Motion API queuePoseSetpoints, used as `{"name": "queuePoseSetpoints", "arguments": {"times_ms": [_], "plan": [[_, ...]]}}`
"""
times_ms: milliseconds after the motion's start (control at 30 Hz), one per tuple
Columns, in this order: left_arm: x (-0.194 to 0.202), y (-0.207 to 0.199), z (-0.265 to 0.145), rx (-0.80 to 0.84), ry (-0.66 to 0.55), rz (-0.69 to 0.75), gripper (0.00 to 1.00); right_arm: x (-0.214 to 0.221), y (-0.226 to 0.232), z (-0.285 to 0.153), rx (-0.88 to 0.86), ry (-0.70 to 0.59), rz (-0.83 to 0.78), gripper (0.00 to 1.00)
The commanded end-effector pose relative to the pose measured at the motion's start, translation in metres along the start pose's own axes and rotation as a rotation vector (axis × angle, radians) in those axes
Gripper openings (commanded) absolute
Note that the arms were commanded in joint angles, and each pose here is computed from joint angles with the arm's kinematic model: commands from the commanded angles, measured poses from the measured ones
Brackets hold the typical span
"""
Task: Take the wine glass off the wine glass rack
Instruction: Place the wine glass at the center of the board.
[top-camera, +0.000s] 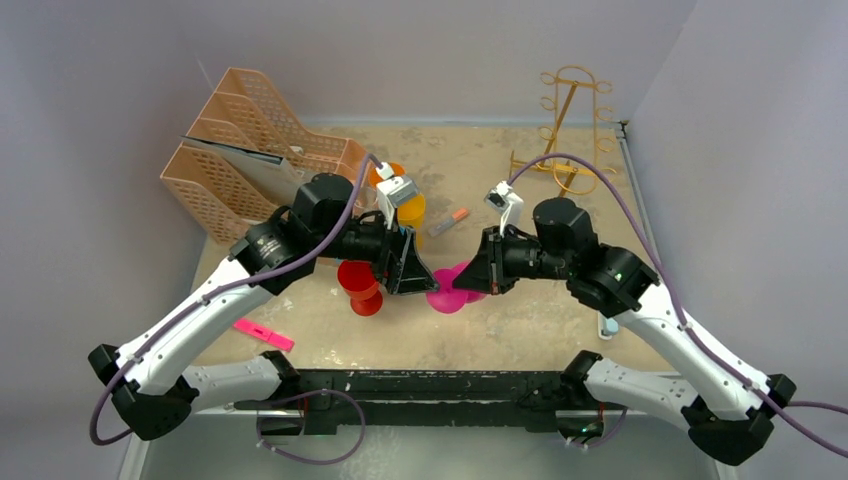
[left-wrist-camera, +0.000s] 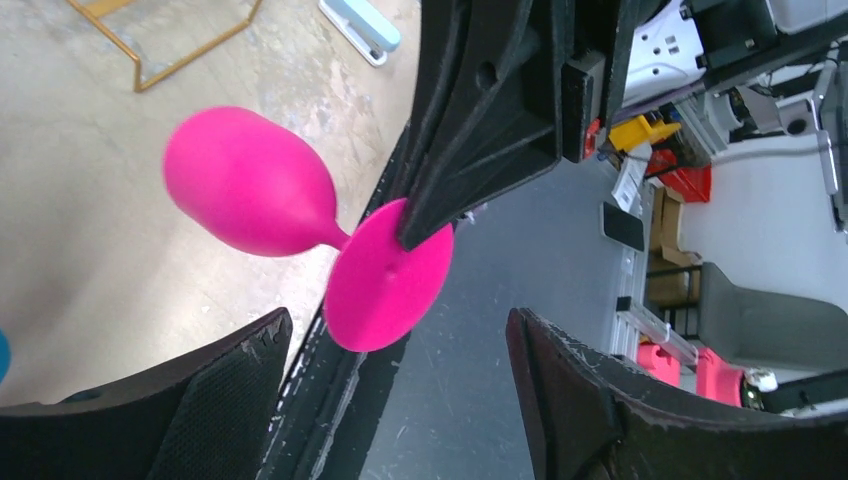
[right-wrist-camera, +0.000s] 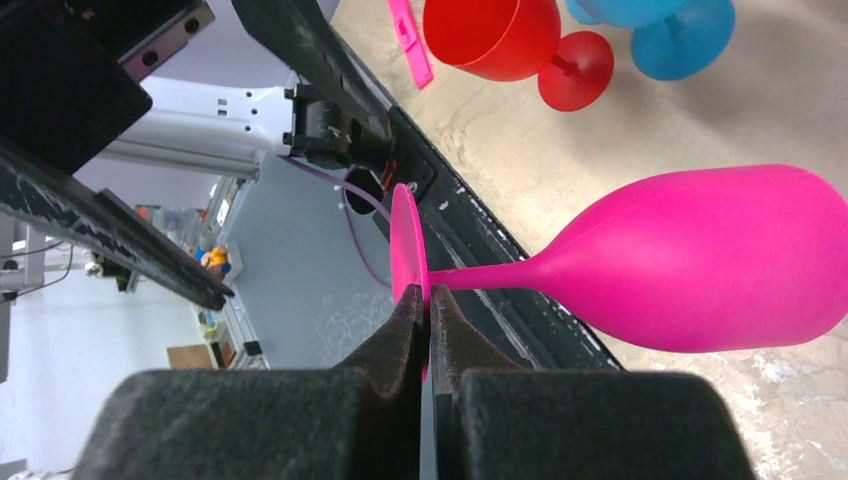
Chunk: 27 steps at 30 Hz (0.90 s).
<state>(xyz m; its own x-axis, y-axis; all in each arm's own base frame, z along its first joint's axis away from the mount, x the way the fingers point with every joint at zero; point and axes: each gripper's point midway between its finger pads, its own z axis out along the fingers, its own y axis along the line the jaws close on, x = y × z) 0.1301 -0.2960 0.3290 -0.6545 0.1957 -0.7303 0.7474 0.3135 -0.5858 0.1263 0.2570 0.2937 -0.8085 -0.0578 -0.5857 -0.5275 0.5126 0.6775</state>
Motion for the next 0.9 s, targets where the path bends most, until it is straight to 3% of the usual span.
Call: {"name": "queuePoseSetpoints", "arguments": {"times_ms": [0, 167, 367, 867], "plan": [[0.004, -0.014, 0.004, 0.101, 0.027, 0.006, 0.76, -0.025, 0.014, -0.002, -0.042, -0.111, -0.1, 0.0], [0.017, -0.005, 0.009, 0.087, 0.081, -0.021, 0.72, -0.03, 0.024, 0.002, -0.127, -0.164, -0.101, 0.0], [0.014, -0.007, 0.012, 0.11, 0.073, -0.019, 0.64, -0.026, 0.026, 0.007, -0.139, -0.115, -0.103, 0.0], [0.009, 0.001, 0.011, 0.048, 0.048, -0.022, 0.22, -0.022, 0.02, 0.009, -0.131, -0.116, -0.118, 0.0]]}}
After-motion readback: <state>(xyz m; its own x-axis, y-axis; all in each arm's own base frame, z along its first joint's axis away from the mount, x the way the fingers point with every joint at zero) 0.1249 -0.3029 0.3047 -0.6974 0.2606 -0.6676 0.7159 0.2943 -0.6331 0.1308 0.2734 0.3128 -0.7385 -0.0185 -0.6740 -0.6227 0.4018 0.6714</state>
